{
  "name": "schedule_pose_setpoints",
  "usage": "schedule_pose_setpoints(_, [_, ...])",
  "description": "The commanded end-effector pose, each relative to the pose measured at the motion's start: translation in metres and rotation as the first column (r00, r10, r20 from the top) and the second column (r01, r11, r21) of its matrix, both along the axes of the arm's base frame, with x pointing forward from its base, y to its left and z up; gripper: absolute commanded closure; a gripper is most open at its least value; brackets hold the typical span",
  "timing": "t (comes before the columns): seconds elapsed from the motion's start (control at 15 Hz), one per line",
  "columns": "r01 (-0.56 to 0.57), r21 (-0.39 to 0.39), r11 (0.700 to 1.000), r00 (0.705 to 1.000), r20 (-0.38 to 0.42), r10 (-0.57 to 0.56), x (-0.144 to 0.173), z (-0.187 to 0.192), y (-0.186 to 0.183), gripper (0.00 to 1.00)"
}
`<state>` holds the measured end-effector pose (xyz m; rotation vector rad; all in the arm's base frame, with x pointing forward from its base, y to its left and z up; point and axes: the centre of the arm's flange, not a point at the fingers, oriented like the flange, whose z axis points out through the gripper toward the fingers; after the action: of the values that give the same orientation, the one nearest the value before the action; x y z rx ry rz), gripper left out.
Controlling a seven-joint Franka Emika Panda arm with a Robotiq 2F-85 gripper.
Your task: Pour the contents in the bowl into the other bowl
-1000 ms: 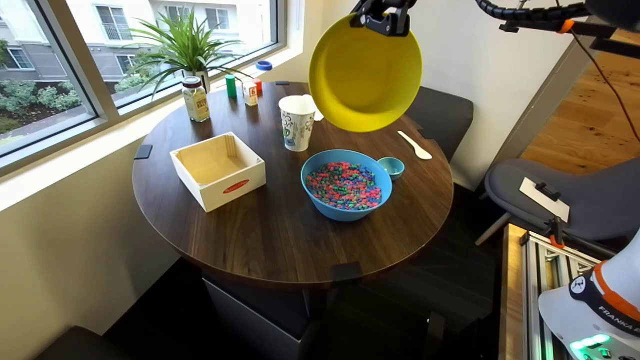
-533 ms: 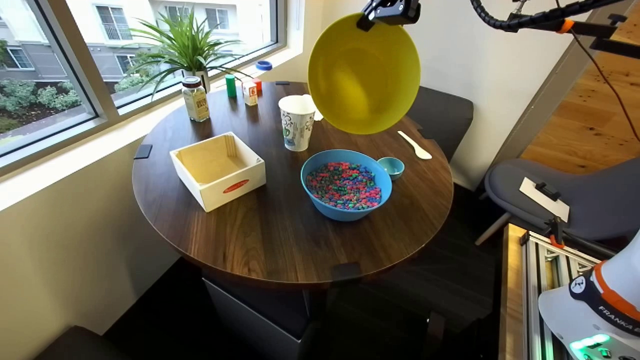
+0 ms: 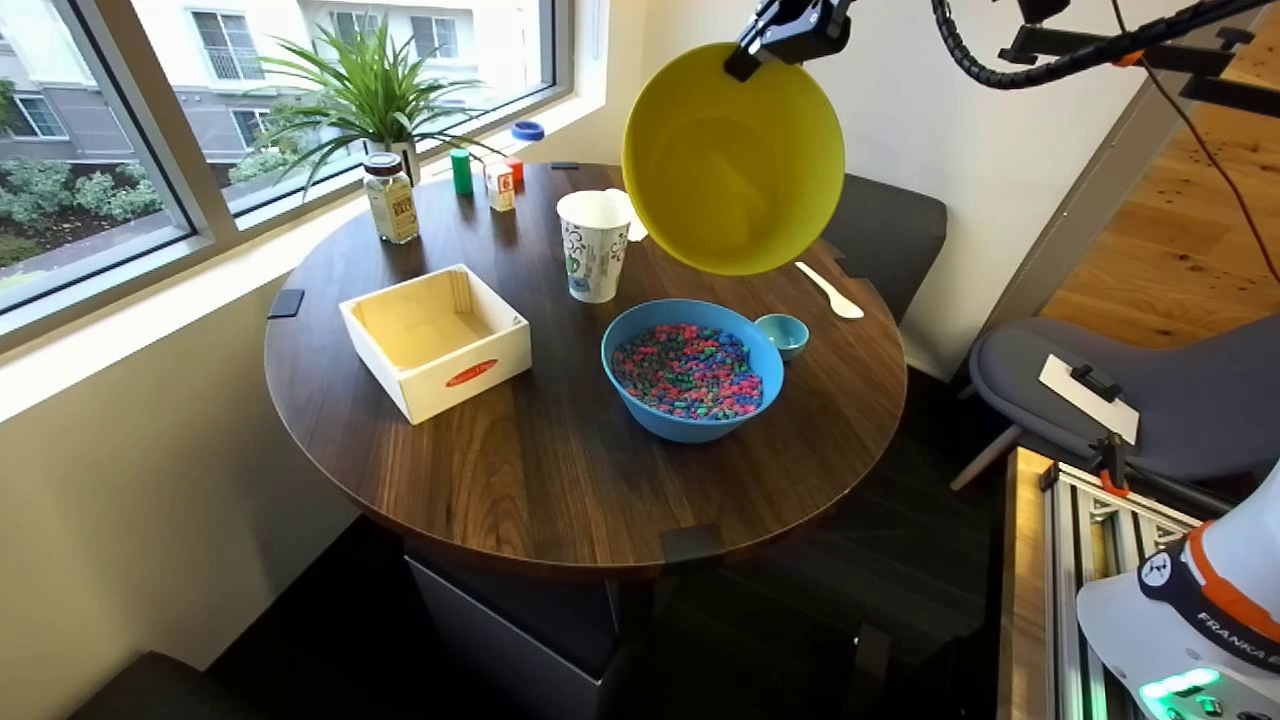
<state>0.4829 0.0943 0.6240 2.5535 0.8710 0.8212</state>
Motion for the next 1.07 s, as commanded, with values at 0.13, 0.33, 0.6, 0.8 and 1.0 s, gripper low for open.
schedule_pose_setpoints(0.13, [0.043, 0.061, 0.997, 0.999, -0.019, -0.042, 0.001, 0.0, -0.016, 0.99])
schedule_pose_setpoints(0.33, [0.122, 0.183, 0.975, 0.992, -0.049, -0.115, 0.003, -0.001, -0.045, 0.99])
schedule_pose_setpoints(0.6, [0.307, 0.287, 0.907, 0.952, -0.101, -0.29, 0.006, -0.011, -0.095, 0.99])
schedule_pose_setpoints(0.8, [0.432, 0.342, 0.834, 0.902, -0.157, -0.402, 0.005, -0.023, -0.128, 0.99])
schedule_pose_setpoints(1.0, [0.527, 0.423, 0.737, 0.849, -0.218, -0.482, 0.005, -0.04, -0.155, 0.99])
